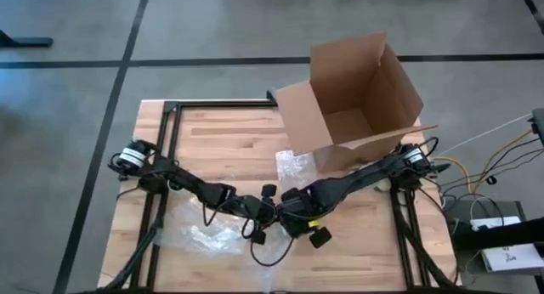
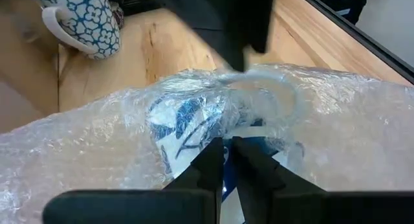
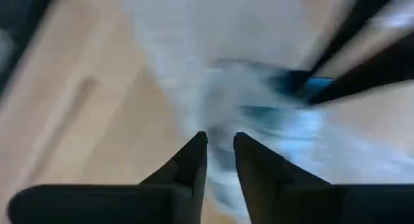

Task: Wrap mug
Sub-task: Wrap the blue mug with the right bubble wrap

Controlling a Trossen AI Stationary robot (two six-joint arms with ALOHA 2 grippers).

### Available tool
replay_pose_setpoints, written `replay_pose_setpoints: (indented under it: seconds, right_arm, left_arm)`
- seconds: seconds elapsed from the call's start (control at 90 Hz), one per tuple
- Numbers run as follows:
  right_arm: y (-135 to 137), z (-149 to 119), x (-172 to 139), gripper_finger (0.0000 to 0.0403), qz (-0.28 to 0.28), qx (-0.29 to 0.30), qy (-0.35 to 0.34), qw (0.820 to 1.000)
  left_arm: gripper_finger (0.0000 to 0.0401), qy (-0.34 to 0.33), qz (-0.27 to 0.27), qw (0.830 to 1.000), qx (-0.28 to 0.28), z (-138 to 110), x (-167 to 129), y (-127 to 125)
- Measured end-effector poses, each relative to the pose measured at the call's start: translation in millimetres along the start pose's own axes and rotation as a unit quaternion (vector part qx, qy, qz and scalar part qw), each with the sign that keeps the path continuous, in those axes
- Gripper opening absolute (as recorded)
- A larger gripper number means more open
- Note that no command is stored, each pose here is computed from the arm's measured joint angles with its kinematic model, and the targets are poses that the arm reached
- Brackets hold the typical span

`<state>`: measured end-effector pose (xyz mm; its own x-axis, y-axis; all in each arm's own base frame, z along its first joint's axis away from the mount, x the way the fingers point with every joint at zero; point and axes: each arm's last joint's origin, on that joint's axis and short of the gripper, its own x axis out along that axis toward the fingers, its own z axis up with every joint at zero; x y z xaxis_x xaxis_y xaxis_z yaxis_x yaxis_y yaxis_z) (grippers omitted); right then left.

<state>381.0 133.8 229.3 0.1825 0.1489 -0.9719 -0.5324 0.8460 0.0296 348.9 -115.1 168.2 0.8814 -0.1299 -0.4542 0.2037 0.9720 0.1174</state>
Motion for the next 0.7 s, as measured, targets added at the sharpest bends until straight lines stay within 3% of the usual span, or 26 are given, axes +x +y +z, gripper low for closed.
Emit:
replay_pose_setpoints:
  seconds: [0.189,0.433,0.7]
  right_arm:
    - [-3.3,-0.8,11.8,0.0004,-0.002,0.003,0.0,1.0]
    - [-2.4,-6.2,28.2,0.0001,0.004,0.024,0.007,1.0]
    - [0.8,-15.3,39.5,0.0001,0.034,0.048,0.019,0.998]
  left_arm:
    - [0.002,0.001,0.0,1.0,-0.001,-0.2,-0.1,-0.3]
    - [0.002,0.017,-0.002,1.0,-0.012,-2.3,-0.7,-1.0]
    - [0.002,0.019,-0.03,0.999,0.011,-1.9,-3.2,-10.5]
